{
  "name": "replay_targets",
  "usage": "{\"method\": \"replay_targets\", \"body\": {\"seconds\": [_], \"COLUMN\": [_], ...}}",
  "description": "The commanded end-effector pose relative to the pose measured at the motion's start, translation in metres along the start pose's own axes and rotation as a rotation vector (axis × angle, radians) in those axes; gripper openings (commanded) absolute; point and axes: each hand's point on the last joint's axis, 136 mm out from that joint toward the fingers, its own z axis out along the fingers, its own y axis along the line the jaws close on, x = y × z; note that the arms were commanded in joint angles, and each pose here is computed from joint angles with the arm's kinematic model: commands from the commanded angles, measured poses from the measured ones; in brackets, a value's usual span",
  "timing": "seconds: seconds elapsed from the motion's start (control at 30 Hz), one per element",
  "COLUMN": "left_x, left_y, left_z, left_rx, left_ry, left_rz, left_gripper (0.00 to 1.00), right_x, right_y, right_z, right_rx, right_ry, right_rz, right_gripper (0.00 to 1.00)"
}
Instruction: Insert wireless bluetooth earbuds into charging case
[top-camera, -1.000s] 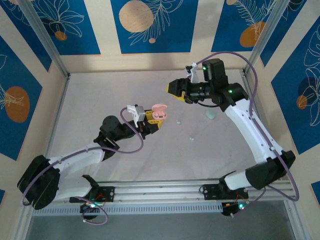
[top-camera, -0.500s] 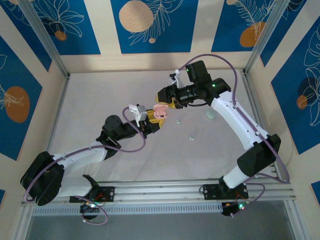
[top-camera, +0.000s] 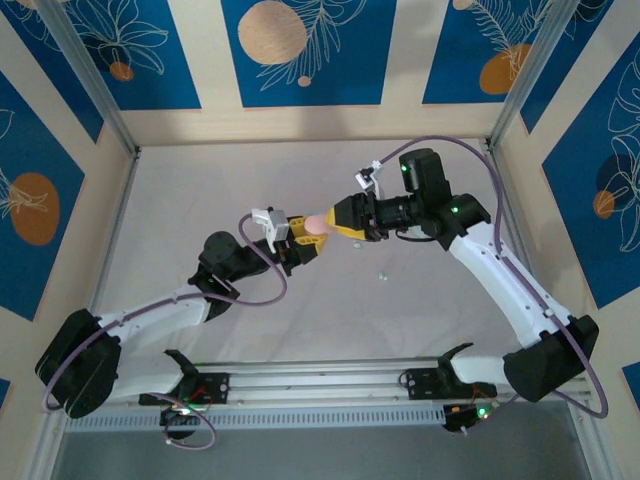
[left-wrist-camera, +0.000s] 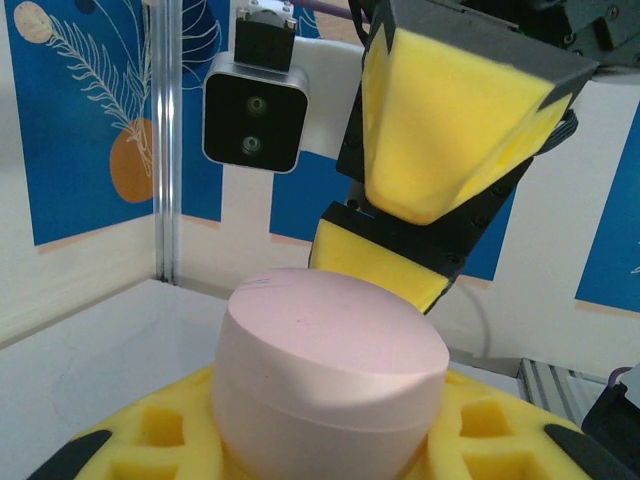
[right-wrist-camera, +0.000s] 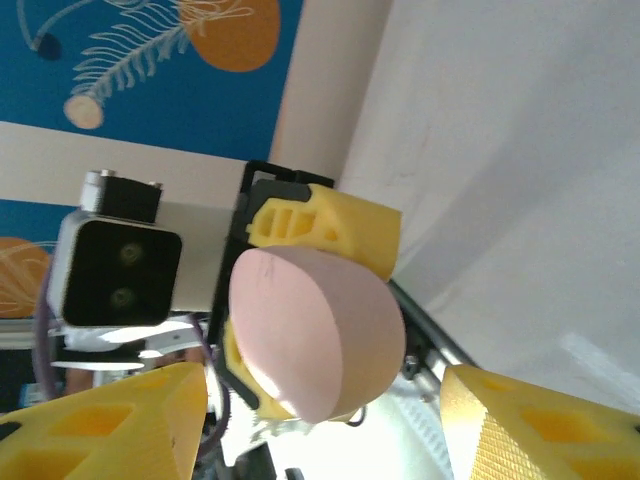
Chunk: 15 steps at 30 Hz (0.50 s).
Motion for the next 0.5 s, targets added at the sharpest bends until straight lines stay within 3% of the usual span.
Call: {"method": "replay_targets", "body": {"seconds": [0.0, 0.33, 0.47], "left_x": [-0.029, -0.041, -0.041], "left_y": [-0.009, -0.008, -0.008], "left_z": [0.005, 0.016, 0.017], "left_rx": [0.033, 0.058, 0.057], "left_ry": [-0.073, -0.111, -0.113], "left_rz": [0.05, 0.057, 0.057], "left_gripper": [0.32, 0.33, 0.33], "right_x": [0.003, -0.001, -0.002], "right_y": [0.022, 0.013, 0.01], "right_z": [-0.002, 0.01, 0.011], "right_rx": [-0.149, -0.204, -0.22], "right_ry": [0.051, 0.114, 0.119], "right_rz": [-0.01, 0.044, 0.058], "right_gripper": [0.63, 0.56, 0.48]}}
